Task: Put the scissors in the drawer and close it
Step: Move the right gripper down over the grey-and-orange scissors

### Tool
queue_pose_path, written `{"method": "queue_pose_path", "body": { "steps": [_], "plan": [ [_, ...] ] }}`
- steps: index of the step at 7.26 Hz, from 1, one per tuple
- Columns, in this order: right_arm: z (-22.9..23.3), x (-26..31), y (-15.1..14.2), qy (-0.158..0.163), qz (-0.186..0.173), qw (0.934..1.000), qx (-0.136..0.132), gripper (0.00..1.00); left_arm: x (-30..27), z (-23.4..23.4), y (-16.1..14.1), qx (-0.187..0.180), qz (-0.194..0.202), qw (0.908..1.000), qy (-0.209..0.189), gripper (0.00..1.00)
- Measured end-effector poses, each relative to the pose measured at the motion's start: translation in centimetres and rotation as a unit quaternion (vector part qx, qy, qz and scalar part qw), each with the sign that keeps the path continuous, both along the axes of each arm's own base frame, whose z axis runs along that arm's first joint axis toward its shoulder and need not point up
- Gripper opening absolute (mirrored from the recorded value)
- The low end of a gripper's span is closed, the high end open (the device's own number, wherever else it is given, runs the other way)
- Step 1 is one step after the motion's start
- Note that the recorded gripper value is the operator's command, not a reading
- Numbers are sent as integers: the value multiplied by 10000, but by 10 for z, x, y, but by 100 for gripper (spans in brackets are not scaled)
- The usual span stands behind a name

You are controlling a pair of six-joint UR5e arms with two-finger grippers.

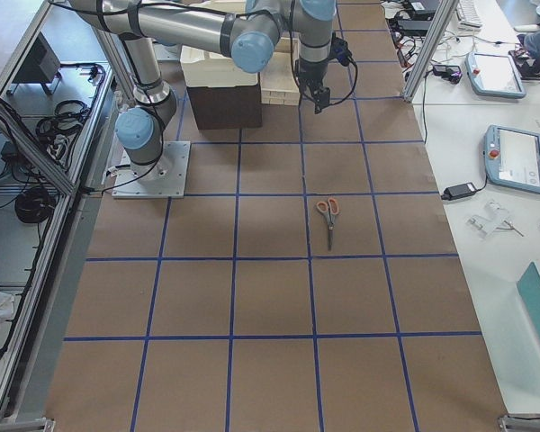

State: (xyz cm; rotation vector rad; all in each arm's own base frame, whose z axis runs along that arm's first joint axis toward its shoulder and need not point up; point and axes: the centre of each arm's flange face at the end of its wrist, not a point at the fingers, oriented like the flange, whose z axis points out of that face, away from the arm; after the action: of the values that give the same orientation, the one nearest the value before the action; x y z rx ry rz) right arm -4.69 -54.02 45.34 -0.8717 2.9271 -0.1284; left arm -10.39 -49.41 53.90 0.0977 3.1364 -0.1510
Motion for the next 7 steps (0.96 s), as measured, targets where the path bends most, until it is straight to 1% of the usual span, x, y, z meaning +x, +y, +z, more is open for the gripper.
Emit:
{"method": "queue_pose_path", "body": {
  "steps": [1,2,3,4,5,6,7],
  "plan": [
    [-18,-29,-9,49,651,9979,-40,100,0,0,0,0,0,10000,0,100],
    [-37,-49,-20,235,1071,9940,-34,100,0,0,0,1,1,10000,0,100],
    [-70,-67,-38,443,1395,9892,69,100,0,0,0,1,0,10000,0,100],
    [-113,-84,-61,577,1897,9801,87,100,0,0,0,2,0,10000,0,100],
    [-150,-96,-80,731,2552,9641,-29,99,0,0,0,1,-3,10000,0,100],
    [-177,-104,-95,905,3245,9413,-201,99,0,0,0,2,-6,10000,-1,100],
    [-198,-111,-103,1015,3852,9166,-325,94,0,-1,0,5,-7,10000,-1,100]
  ]
}}
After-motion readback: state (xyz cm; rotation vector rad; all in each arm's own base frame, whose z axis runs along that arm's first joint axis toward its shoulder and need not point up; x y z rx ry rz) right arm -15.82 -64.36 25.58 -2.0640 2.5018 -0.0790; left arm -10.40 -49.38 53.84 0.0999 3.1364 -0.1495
